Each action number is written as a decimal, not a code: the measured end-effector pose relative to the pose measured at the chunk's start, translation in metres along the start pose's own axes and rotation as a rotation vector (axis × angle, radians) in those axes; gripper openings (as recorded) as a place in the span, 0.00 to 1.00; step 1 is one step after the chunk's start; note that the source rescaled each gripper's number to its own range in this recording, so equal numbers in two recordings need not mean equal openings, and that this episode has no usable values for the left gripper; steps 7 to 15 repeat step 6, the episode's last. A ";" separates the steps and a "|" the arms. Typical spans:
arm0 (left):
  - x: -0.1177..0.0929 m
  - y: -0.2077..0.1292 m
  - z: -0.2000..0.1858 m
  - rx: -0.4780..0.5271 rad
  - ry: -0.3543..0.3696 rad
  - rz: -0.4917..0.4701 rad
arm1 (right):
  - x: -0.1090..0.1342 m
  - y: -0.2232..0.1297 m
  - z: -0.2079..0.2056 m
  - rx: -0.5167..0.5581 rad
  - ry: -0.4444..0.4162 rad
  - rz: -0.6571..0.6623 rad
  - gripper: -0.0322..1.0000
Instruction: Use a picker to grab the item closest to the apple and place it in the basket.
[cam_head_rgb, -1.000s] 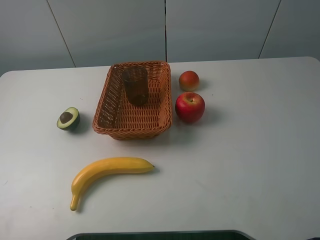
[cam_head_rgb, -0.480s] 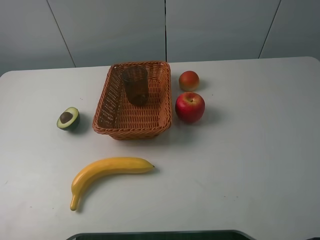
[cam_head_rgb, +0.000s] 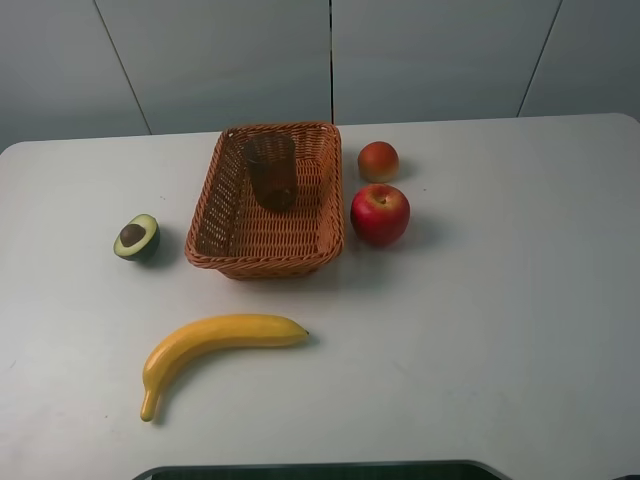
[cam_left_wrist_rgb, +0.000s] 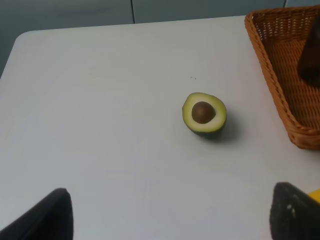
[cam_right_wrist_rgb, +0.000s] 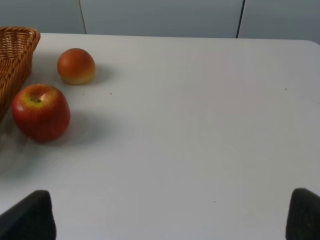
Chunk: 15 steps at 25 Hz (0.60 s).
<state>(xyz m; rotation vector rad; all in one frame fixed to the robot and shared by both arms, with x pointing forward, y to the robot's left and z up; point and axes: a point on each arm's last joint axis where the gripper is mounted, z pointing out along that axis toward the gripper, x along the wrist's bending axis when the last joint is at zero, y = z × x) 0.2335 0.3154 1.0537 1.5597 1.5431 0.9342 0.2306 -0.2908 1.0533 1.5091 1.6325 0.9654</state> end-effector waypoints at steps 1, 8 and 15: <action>0.000 0.000 0.000 0.000 0.000 0.000 | 0.000 0.000 0.000 0.000 0.000 0.000 1.00; 0.000 0.000 0.000 0.000 0.000 0.000 | 0.000 0.000 0.000 0.000 0.000 0.000 1.00; 0.000 0.000 0.000 0.000 0.000 0.000 | 0.000 0.000 0.000 0.000 0.000 0.000 1.00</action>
